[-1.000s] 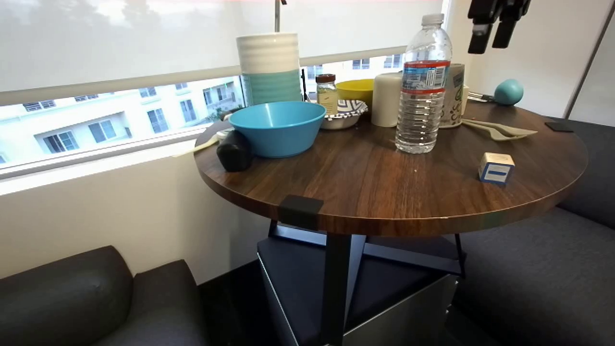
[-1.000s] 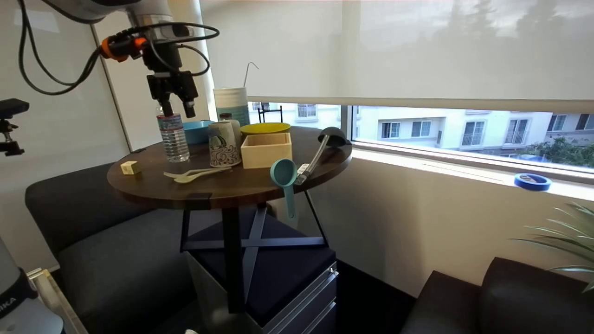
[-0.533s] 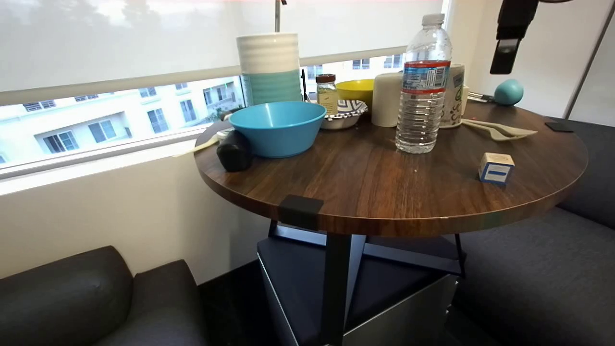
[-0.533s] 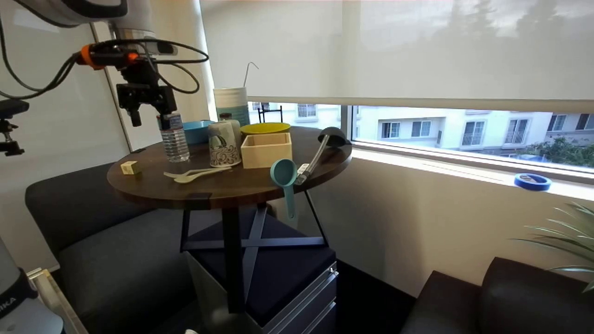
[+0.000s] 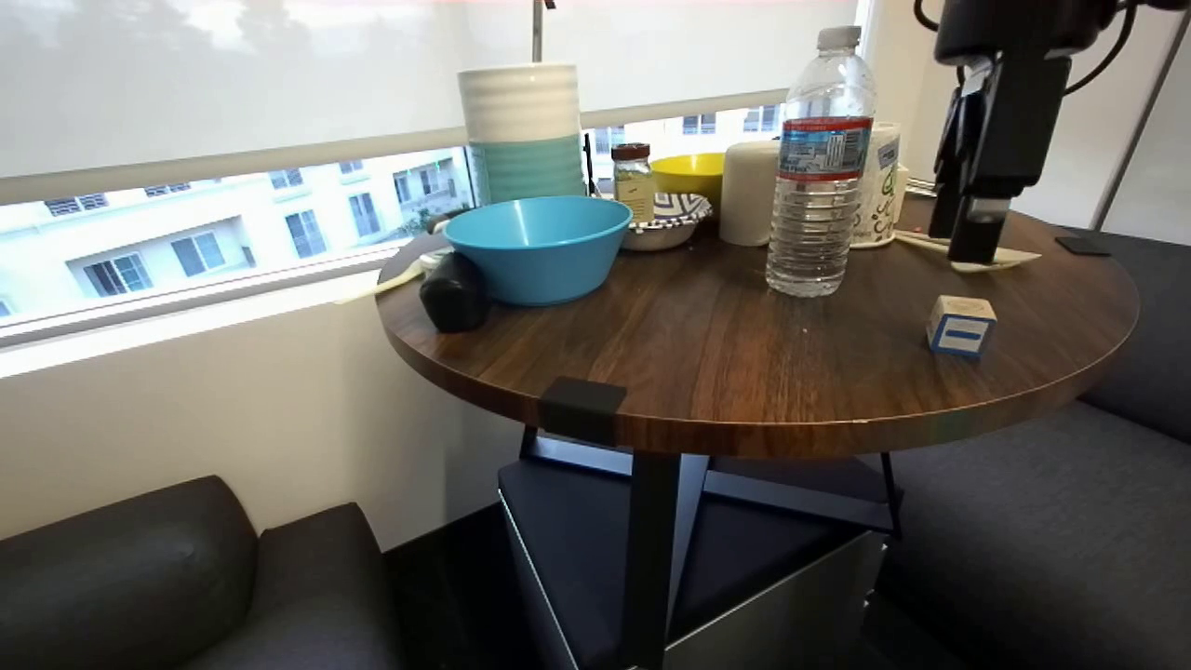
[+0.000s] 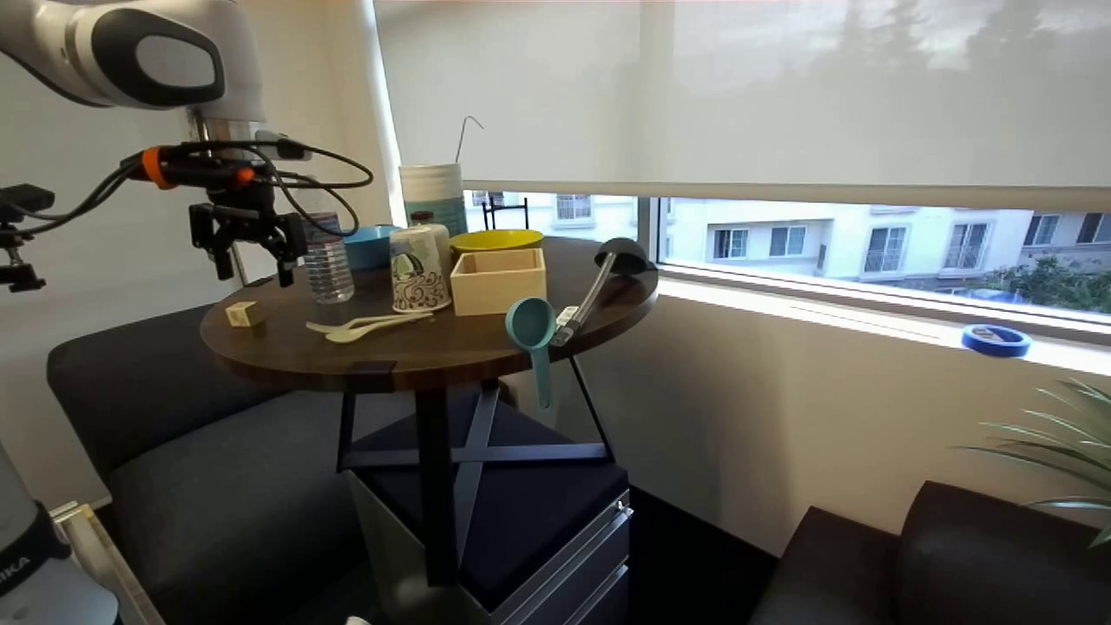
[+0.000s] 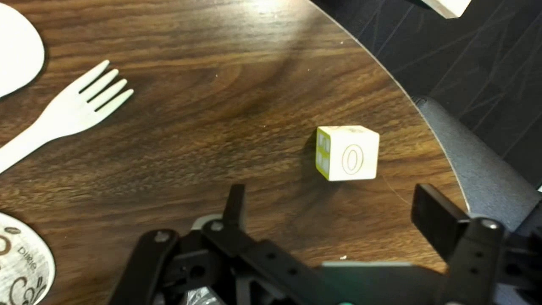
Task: Put the block on the bottle
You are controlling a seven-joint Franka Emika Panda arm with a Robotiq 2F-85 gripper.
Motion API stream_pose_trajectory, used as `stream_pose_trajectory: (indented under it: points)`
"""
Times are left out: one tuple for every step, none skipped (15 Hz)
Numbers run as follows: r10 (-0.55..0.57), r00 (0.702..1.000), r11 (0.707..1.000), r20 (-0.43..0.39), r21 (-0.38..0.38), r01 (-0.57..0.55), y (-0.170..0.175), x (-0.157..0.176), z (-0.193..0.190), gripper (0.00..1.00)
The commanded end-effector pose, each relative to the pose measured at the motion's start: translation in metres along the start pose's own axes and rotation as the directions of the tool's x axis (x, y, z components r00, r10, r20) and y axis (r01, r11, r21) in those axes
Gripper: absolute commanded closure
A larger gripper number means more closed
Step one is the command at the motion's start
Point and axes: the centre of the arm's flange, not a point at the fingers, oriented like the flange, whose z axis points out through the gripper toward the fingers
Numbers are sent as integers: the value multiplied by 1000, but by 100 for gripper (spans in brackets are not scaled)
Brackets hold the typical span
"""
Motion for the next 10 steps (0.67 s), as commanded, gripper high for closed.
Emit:
stream_pose_trajectory:
  points:
    - [13, 999, 1000, -51, 3, -13, -6, -13, 16, 0]
    - [12, 999, 1000, -51, 10, -12, -6, -15, 19, 0]
    - [10, 999, 1000, -52, 19, -9, -7, -17, 22, 0]
    - [13, 998, 1000, -54, 28, -11, -7, -18, 24, 0]
    - [14, 998, 999, -60, 46, -11, -8, -20, 26, 0]
    - [18, 998, 998, -63, 56, -14, -9, -21, 27, 0]
    - [20, 998, 998, -66, 65, -16, -11, -22, 28, 0]
    - [22, 998, 998, -66, 68, -17, -12, -23, 30, 0]
    - [20, 998, 997, -66, 70, -16, -13, -22, 30, 0]
    - [21, 998, 997, -62, 70, -17, -13, -23, 32, 4]
